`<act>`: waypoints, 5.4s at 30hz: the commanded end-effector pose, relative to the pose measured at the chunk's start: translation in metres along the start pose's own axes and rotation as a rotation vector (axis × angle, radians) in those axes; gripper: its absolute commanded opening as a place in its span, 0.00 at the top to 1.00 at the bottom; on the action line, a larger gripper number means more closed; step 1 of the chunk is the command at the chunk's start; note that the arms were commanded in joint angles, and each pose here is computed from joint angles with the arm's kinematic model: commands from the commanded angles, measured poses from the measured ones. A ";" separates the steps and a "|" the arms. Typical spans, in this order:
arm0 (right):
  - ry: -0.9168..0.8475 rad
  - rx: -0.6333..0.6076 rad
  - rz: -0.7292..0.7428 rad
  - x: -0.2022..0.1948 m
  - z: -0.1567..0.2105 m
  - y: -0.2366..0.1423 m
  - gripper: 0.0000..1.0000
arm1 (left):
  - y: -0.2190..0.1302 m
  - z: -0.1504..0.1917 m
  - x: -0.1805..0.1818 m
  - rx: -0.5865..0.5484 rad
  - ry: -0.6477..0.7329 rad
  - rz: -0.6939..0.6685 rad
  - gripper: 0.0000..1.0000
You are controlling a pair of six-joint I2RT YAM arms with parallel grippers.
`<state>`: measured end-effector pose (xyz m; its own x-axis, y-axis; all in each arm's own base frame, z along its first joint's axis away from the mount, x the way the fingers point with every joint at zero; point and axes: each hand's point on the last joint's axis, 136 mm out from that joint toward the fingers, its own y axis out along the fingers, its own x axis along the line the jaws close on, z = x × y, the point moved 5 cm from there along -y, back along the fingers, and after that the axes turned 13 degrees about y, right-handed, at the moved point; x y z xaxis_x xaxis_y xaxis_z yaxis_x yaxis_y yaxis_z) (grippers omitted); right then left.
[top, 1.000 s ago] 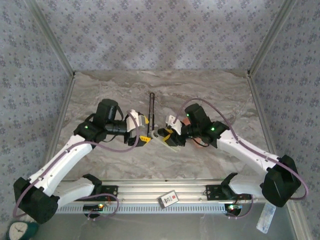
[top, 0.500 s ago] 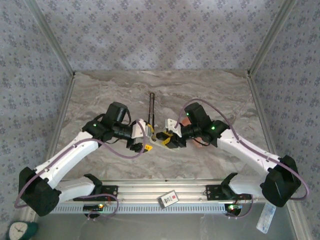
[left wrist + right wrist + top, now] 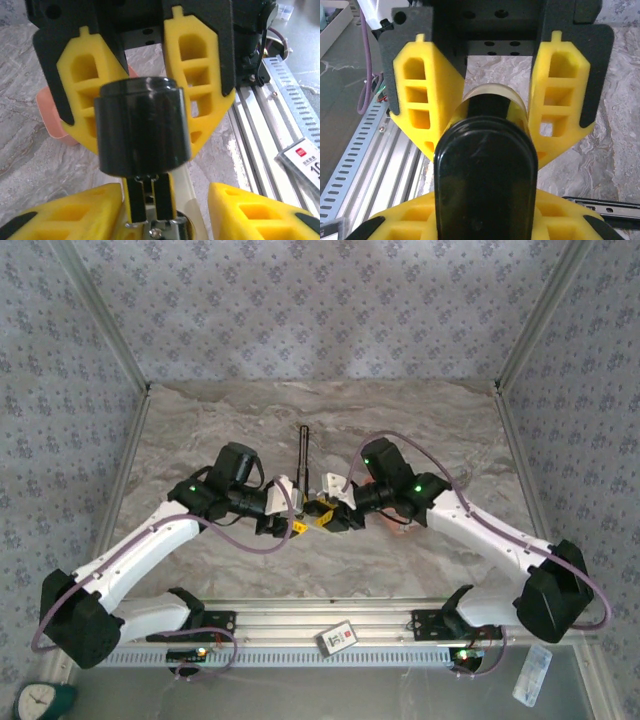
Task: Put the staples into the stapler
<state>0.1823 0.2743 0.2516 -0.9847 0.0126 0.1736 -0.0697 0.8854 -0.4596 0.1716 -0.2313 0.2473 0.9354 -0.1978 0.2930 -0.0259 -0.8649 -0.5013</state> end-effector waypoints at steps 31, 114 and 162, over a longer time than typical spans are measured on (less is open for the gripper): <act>-0.012 -0.037 0.055 -0.002 -0.031 -0.004 0.73 | -0.012 -0.016 0.012 -0.007 0.050 -0.062 1.00; 0.007 -0.246 0.047 -0.011 -0.058 -0.039 0.91 | -0.043 -0.035 0.042 -0.206 0.091 -0.200 1.00; -0.038 -0.716 0.243 0.005 -0.102 -0.153 1.00 | 0.015 0.077 0.055 -0.047 -0.215 -0.294 0.56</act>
<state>0.2165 0.1922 0.3502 -0.9491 0.2360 0.2084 0.2487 0.9679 0.0364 0.2335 -0.2260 0.2221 0.9750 0.0528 0.2158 0.1114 -0.9566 -0.2693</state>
